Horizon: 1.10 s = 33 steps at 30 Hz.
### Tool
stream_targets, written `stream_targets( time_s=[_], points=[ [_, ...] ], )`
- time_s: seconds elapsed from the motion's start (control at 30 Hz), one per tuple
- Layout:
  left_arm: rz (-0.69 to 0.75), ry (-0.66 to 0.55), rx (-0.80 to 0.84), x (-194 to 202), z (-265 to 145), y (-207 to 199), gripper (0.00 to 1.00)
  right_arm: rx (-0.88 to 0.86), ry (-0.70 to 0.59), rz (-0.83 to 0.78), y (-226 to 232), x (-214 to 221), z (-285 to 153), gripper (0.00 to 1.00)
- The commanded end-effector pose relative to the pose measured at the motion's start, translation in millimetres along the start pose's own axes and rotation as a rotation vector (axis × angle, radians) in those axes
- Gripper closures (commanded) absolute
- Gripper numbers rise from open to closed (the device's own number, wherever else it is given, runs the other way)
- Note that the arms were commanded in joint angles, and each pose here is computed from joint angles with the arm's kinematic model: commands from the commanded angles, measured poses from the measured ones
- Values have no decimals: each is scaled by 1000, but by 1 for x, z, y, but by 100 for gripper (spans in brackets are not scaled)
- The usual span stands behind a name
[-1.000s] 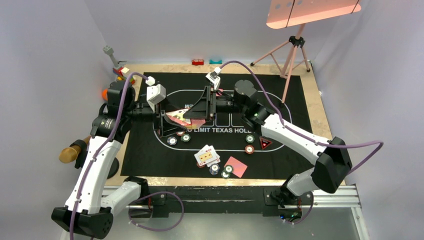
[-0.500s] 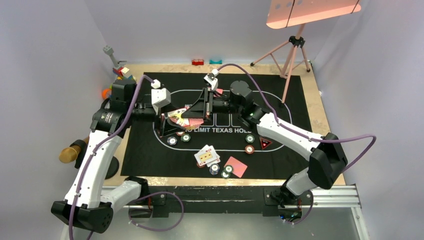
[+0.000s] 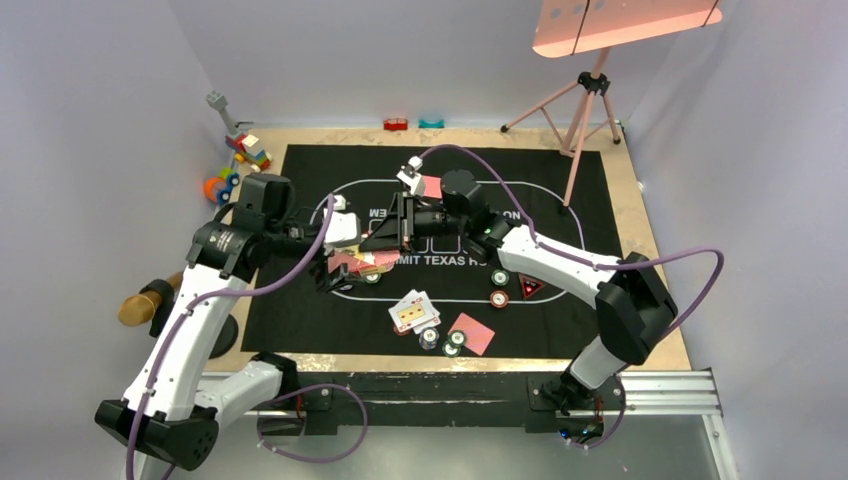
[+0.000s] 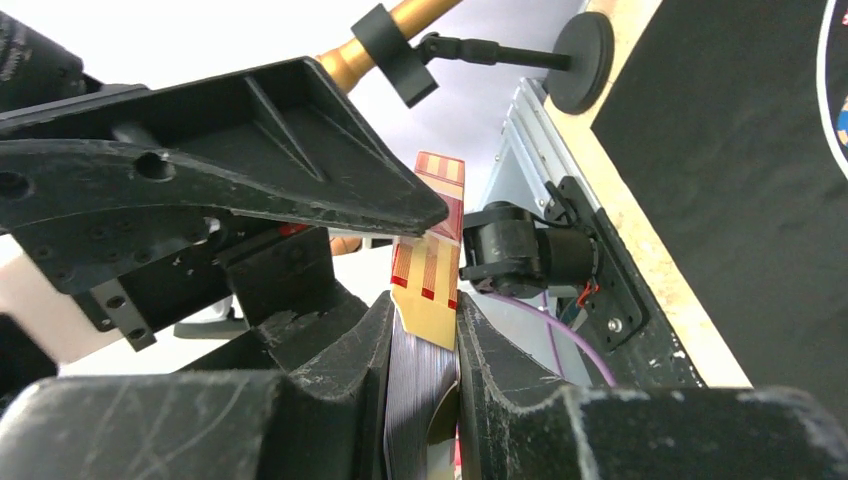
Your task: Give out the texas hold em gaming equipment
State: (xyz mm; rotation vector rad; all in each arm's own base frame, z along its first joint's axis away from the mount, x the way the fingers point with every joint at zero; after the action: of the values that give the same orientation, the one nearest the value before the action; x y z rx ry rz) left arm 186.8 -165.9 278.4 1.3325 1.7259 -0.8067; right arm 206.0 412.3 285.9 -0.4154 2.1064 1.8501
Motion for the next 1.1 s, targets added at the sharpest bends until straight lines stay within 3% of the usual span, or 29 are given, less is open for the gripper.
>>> stream_targets(
  time_s=[0.0, 0.4, 0.5, 0.8, 0.97, 1.07],
  points=[
    [68, 14, -22, -5, 1, 7, 0, -30, -7, -69, 17, -7, -3, 100],
    [68, 128, -87, 18, 16, 25, 1, 5, -5, -77, 9, -8, -4, 100],
    [61, 139, -97, 21, 17, 28, 7, 11, -11, -74, 7, -9, -6, 100],
    [53, 154, -79, 21, 22, 19, 35, 23, -26, -66, 5, -13, -4, 100],
    [12, 144, -77, 19, 20, 13, 66, 48, -33, -78, 3, -14, -8, 78],
    [-9, 142, -75, 19, 19, 11, 75, 69, -36, -90, 2, -15, -13, 67]
  ],
)
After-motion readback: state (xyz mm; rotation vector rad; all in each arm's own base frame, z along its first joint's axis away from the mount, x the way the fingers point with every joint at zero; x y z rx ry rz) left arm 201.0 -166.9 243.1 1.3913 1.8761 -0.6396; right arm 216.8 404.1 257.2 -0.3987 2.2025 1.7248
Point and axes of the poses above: each gripper's point midway between its finger pads, its own z axis out along the fingers, its own y axis along the line the jaws close on, x = y × z, the point moved 1 cm from there along -z, back along the fingers, and after that the axes turned 11 degrees about -z, right-handed, at the moved point
